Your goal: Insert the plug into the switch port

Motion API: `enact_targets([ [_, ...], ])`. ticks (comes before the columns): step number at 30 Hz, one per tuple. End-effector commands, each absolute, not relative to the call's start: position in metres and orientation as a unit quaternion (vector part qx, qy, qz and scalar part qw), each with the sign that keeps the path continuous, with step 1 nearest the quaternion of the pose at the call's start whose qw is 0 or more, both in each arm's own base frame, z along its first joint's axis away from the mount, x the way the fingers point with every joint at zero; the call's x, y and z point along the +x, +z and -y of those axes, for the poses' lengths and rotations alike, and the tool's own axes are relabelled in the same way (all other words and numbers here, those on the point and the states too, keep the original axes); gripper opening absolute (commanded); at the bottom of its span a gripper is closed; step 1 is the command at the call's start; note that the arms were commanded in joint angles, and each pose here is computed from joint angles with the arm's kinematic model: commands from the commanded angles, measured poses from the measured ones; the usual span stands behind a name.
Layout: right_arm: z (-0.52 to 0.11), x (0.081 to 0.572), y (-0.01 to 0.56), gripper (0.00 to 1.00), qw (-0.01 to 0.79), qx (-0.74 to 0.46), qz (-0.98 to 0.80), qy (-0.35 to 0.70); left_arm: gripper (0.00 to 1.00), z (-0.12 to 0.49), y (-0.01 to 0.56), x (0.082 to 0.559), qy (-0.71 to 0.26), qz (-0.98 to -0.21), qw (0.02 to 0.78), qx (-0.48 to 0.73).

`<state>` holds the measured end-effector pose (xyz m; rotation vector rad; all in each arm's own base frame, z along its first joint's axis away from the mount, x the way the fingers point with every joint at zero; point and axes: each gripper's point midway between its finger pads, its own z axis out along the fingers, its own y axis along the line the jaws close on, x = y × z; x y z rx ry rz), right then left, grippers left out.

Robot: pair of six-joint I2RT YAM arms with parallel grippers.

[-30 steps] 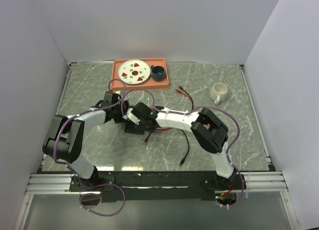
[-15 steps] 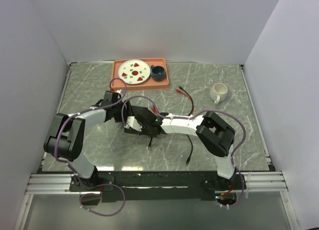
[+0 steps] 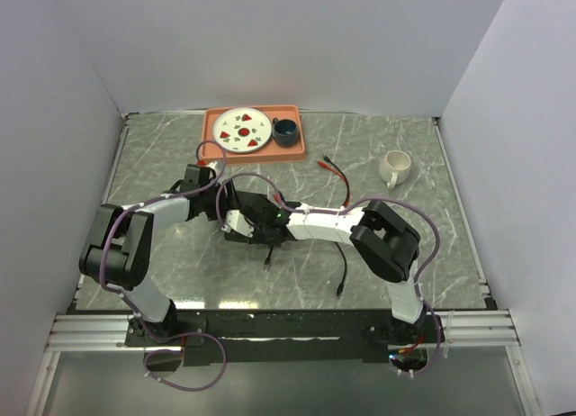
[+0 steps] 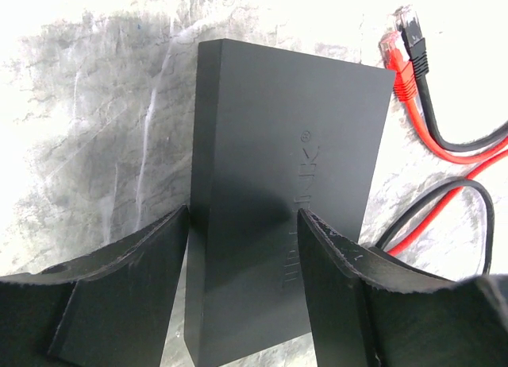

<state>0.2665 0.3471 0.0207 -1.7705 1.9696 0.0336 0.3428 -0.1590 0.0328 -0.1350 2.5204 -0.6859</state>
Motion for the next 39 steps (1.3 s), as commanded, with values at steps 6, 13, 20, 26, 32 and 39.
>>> enact_targets([
  [6, -0.368, 0.261, 0.024, 0.00, 0.245, -0.667, -0.703, 0.026, 0.63, 0.161, 0.007, 0.319, -0.262, -0.940, 0.214, -0.048],
  [13, -0.384, 0.260, 0.037, 0.00, 0.258, -0.674, -0.691, 0.036, 0.56, 0.167, 0.004, 0.312, -0.277, -0.937, 0.205, -0.051],
  [20, -0.401, 0.260, 0.045, 0.00, 0.260, -0.658, -0.706, 0.042, 0.42, 0.176, -0.002, 0.300, -0.289, -0.937, 0.184, -0.068],
  [26, -0.403, 0.264, 0.050, 0.00, 0.263, -0.617, -0.741, 0.039, 0.26, 0.183, -0.012, 0.279, -0.293, -0.938, 0.157, -0.098],
  [32, -0.388, 0.275, 0.053, 0.00, 0.268, -0.560, -0.783, 0.018, 0.36, 0.174, -0.014, 0.271, -0.273, -0.942, 0.161, -0.114],
  [39, -0.368, 0.280, 0.048, 0.00, 0.261, -0.517, -0.815, -0.012, 0.47, 0.164, -0.005, 0.263, -0.252, -0.945, 0.170, -0.120],
])
